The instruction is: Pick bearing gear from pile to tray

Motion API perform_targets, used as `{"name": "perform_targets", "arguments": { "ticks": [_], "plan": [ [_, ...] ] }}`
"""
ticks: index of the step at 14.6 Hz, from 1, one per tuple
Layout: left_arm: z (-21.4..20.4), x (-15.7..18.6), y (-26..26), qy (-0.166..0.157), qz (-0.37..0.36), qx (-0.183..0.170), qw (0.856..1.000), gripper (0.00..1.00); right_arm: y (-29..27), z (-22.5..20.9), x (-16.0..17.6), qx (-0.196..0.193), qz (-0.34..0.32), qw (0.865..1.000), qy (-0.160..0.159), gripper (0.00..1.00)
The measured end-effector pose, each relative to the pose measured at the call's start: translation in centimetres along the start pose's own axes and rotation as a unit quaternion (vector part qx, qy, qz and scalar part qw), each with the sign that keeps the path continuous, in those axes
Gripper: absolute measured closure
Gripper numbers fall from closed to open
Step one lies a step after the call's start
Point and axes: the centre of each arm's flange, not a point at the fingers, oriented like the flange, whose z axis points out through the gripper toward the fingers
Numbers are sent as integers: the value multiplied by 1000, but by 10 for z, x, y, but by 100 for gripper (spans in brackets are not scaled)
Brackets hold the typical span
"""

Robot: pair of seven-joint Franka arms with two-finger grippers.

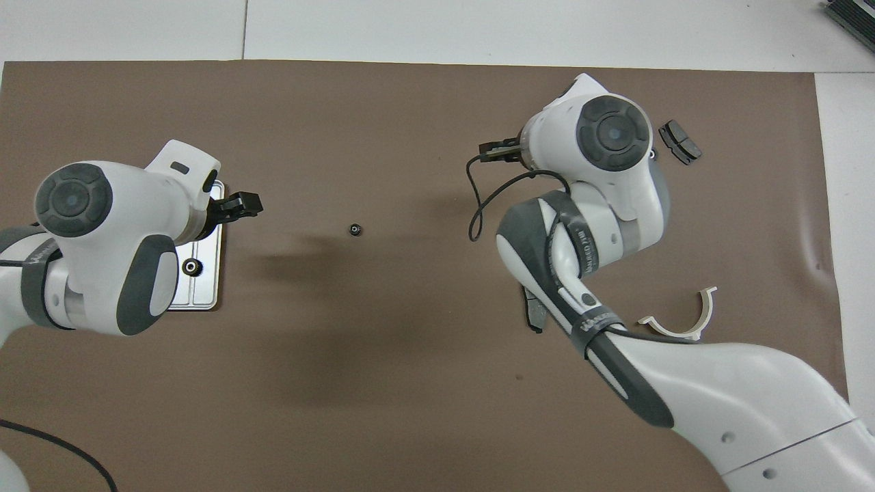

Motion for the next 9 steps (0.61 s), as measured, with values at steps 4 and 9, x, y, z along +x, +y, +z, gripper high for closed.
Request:
{"name": "perform_targets", "arguments": {
  "ticks": [4,9],
  "plan": [
    [4,-21,103,3,-80,-26,996,0,125,23,-1,-27,-7,999,-28,3],
    [66,-30,166,-13,-102,-12,995,0,202,56,-19,-40,20,998,-49,14]
  ]
}}
